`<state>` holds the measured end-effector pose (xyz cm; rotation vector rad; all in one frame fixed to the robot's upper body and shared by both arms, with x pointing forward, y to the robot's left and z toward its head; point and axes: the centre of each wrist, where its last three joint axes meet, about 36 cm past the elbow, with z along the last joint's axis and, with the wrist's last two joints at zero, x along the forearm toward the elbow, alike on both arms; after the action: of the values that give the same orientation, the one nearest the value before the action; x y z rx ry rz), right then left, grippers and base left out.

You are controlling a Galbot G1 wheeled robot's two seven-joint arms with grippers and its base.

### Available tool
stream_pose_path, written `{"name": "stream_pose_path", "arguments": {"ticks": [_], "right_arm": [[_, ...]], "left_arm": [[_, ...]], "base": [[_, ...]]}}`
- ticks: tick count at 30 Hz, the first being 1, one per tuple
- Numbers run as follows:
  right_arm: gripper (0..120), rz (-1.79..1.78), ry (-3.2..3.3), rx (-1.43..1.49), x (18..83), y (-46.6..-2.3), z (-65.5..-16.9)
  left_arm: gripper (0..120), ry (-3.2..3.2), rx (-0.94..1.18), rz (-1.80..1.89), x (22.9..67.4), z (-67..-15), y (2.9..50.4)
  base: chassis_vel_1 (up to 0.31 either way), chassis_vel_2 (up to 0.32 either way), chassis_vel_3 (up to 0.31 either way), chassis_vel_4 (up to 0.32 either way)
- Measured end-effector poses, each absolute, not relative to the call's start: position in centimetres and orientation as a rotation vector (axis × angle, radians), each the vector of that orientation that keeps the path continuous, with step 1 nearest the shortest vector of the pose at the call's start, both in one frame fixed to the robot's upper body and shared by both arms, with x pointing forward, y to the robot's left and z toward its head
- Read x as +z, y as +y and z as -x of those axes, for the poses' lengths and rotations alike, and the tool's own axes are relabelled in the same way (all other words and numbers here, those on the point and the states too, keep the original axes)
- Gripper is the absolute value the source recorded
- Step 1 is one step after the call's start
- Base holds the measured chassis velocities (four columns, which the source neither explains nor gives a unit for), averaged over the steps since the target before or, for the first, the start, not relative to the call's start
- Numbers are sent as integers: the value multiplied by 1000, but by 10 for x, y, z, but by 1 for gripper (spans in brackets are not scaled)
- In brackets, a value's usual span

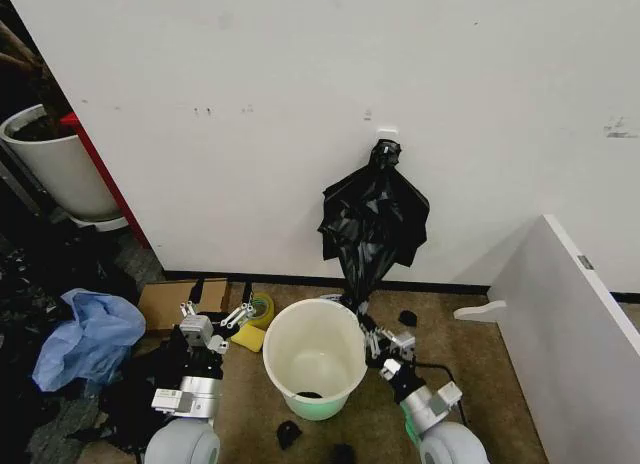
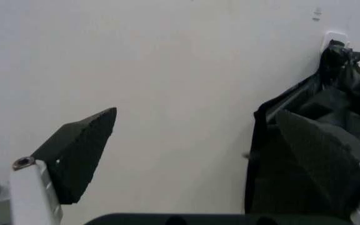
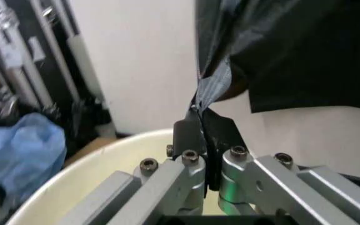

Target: Place the garbage bag over the trash bin.

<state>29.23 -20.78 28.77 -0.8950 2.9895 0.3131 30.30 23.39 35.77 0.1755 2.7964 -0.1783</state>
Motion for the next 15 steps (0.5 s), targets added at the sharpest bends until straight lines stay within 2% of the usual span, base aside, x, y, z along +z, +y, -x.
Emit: {"name": "stream_pose_path", "arguments": {"ticks": [6,13,15], "right_arm": [[0,987,2964,179,283,-223,-286],[0,916,2892,140,283,-226,-293],[8,844,2816,136,287,-227,-301]], "left_arm": [[100,2793,-174,-180,359,-304,236],[100,2797,-171,-180,358,-301,237],[100,2797,-164,-181,358,-301,239]], "base": [[0,0,0,0],[0,0,0,0],[0,0,0,0]]}}
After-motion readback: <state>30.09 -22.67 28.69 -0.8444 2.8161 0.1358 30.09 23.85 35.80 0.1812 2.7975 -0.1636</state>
